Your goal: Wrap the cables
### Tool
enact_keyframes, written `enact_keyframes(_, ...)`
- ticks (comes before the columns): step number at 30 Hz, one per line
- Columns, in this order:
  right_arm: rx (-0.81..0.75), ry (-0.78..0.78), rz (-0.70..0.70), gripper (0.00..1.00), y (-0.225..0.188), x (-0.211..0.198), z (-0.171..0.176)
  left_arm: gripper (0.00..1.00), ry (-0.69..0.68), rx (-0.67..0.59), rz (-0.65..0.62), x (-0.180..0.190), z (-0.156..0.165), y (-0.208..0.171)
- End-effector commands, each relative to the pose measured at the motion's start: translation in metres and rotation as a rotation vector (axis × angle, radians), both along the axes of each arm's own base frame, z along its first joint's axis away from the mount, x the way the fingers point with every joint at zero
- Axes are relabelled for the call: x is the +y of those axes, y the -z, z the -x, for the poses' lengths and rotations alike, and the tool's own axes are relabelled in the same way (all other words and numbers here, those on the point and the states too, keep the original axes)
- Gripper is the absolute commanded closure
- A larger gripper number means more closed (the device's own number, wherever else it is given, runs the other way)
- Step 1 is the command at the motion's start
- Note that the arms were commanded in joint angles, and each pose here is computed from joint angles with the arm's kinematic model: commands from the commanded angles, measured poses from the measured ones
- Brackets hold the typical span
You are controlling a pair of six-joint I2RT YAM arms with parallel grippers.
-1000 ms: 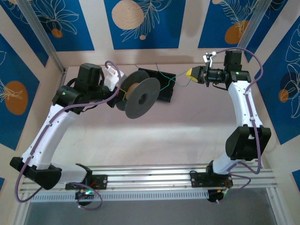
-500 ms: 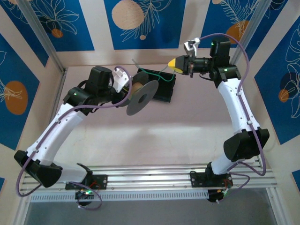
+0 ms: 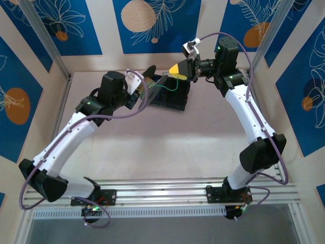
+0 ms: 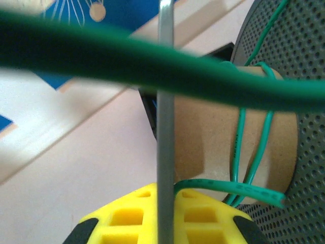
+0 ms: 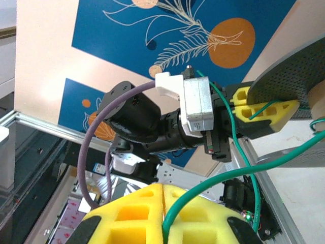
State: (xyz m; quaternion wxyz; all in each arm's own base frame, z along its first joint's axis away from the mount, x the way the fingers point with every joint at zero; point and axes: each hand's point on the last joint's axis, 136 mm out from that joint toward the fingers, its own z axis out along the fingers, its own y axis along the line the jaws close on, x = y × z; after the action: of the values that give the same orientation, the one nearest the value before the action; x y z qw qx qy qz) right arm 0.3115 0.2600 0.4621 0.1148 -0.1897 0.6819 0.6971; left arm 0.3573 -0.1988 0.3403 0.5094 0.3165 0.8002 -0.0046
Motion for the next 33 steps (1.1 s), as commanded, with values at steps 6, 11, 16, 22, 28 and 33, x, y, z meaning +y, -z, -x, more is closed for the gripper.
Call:
enact_keyframes(6,-0.203,-0.18,-0.09,1.0,-0.025,-0.039,0.069,1.0,0.019,-0.247,-0.026,0.007,-0.017,-0.052)
enact_keyframes(11,-0.313,-0.169,-0.194,1.0,-0.031,-0.064,0.093,1.0,0.102,-0.21,-0.024,-0.003,-0.012,-0.059)
enact_keyframes(16,-0.301,-0.137,-0.21,1.0,-0.019,-0.073,0.09,1.0,0.173,-0.175,0.02,-0.009,-0.002,-0.068)
enact_keyframes(22,-0.337,-0.133,-0.234,1.0,-0.023,-0.081,0.098,1.0,0.194,-0.161,0.041,-0.005,-0.001,-0.075)
enact_keyframes(28,-0.288,-0.178,-0.173,1.0,0.0,-0.04,0.109,1.0,0.202,-0.166,0.088,-0.011,-0.007,-0.086)
enact_keyframes(33,-0.219,-0.27,0.04,1.0,0.042,0.011,0.116,1.0,0.156,-0.19,0.105,-0.009,-0.016,-0.096)
